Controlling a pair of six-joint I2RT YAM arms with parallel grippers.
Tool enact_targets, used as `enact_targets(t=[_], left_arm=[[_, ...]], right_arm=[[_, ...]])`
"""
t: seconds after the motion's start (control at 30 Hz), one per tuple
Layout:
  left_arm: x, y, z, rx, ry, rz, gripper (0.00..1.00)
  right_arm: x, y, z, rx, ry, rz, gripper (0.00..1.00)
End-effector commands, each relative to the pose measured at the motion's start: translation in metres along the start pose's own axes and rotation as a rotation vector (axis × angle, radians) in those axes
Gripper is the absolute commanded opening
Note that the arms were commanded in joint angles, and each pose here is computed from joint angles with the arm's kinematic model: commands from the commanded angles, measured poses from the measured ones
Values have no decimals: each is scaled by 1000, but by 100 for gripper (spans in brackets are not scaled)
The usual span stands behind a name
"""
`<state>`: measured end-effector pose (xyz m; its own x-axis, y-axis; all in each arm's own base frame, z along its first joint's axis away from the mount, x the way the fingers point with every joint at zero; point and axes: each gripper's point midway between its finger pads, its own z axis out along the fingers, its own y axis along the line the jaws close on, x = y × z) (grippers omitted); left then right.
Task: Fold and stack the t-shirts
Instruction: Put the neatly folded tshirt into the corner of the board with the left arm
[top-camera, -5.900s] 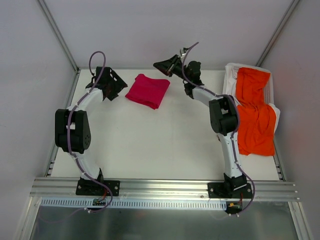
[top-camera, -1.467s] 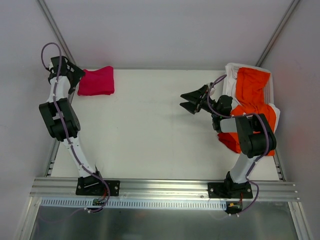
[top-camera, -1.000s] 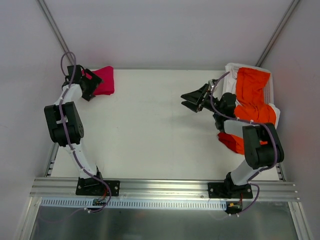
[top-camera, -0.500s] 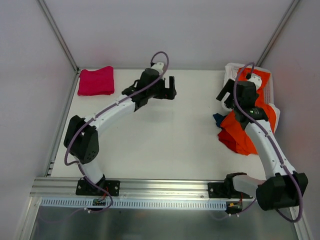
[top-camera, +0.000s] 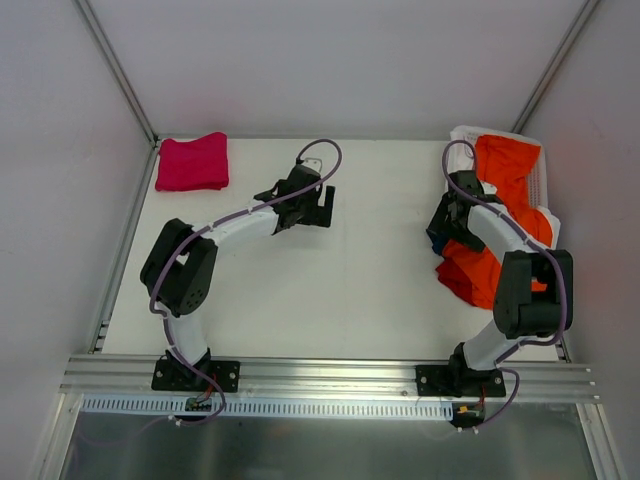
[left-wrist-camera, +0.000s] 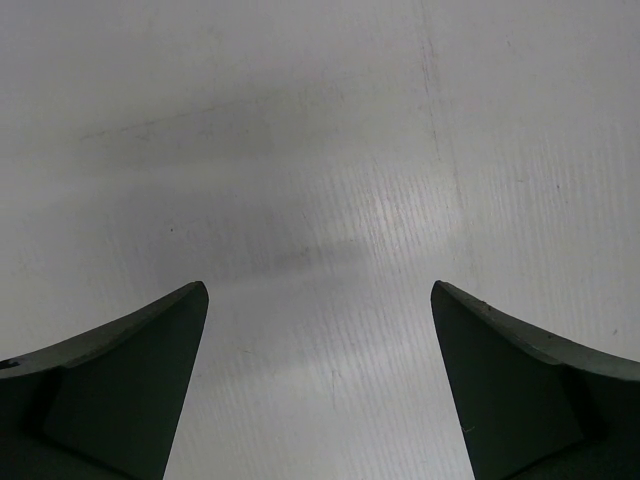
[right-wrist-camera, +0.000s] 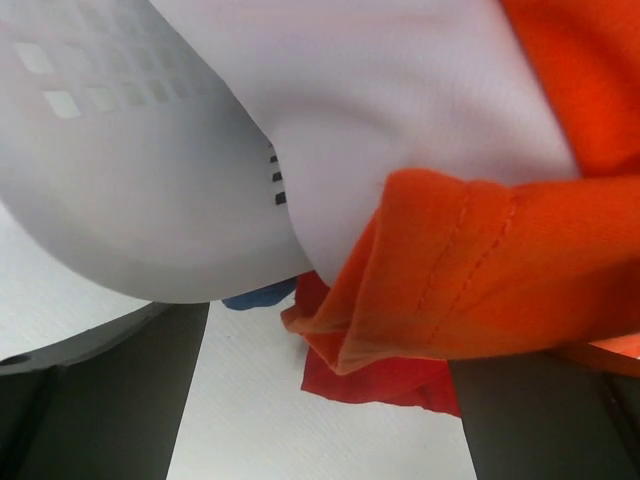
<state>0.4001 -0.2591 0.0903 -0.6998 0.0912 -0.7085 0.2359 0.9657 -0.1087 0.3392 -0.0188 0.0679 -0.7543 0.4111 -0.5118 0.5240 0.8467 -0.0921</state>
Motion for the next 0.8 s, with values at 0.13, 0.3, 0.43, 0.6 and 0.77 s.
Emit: enact_targets(t=[0.13,0.3,0.43,0.6,0.77], left_arm=[[-23,0,-20,-6,-85,6,98],[-43,6,-50,-4,-185,-22,99],[-68,1,-84,56,-314,-42,99],[-89,41,-142,-72,-519,-150,99],[-79,112,-182,-408,-628,-261,99]], right_arm=[[-23,35,-47,-144,-70,-22,99],[-15,94,-114,-303,-159,-223,99],[-11,124,-152,-367,-237,-348,99],[2,162,-198,-553,-333,-439,100],[11,179,-229,-643,-413,-510,99]])
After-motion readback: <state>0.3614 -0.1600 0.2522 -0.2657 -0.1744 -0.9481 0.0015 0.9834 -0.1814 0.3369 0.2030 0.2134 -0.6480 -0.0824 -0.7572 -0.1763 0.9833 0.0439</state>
